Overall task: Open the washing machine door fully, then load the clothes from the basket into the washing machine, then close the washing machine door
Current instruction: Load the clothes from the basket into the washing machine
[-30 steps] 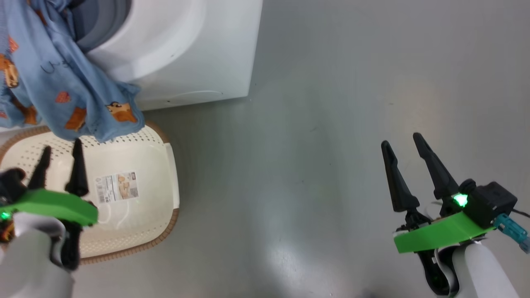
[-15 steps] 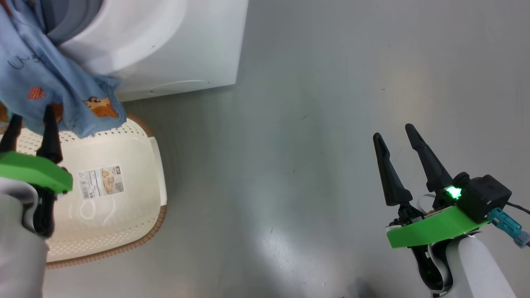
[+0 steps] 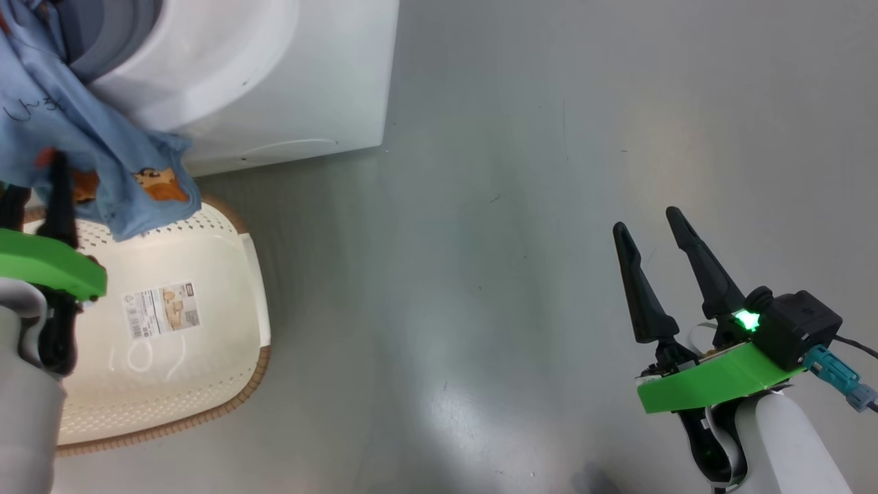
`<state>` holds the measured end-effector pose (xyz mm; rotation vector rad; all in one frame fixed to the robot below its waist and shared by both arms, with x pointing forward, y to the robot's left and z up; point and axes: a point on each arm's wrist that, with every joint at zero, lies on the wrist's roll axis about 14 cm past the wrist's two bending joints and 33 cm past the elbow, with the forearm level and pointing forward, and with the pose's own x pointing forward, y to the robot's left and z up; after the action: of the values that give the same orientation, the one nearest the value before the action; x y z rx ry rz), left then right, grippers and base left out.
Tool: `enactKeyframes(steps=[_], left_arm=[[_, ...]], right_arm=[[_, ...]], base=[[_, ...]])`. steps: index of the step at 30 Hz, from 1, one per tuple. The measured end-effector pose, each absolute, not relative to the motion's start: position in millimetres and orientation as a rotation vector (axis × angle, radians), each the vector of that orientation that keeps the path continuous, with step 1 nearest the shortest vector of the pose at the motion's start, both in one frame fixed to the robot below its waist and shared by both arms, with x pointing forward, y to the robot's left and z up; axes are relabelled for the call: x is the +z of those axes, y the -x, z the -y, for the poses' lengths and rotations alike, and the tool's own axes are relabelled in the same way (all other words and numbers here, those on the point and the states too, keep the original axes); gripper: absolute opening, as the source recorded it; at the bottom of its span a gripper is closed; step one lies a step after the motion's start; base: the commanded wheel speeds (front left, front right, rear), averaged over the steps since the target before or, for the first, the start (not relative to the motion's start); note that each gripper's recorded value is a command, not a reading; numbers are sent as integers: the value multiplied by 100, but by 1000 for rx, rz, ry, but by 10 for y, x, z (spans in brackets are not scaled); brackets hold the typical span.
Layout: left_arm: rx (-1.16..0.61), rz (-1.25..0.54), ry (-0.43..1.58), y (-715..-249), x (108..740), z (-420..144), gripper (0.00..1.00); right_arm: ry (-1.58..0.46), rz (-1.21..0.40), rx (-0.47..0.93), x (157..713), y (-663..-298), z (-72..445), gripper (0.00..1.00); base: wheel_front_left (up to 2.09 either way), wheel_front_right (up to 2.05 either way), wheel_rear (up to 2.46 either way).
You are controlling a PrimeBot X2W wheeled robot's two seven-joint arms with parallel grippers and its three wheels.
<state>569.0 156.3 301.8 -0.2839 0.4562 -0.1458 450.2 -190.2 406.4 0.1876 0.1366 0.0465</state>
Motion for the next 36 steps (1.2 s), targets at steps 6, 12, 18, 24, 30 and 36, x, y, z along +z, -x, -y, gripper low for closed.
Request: enactKeyframes(steps=[6, 12, 18, 24, 30, 36], left_arm=[[-124, -444, 303, -5712, 3068, -1633, 0], [-84, -386, 334, -5792, 3243, -1763, 0], [-34, -269, 359, -5923, 3581, -1967, 0], [-39, -179, 368, -5959, 3859, -1962, 0], [-38, -118, 370, -6081, 4041, -1995, 0], [-79, -83, 345, -6289, 4200, -1891, 0]], right_arm=[[-188, -131, 47, 4081, -4507, 1902, 100], [-193, -122, 54, 4107, -4527, 1877, 100], [-199, -109, 63, 4146, -4550, 1840, 100], [-204, -95, 69, 4202, -4560, 1813, 100], [-209, -102, 72, 4168, -4565, 1794, 100], [-210, -109, 66, 4157, -4535, 1800, 100]], base=[[0, 0, 0], [0, 0, 0], [0, 0, 0], [0, 0, 0], [0, 0, 0], [0, 0, 0]])
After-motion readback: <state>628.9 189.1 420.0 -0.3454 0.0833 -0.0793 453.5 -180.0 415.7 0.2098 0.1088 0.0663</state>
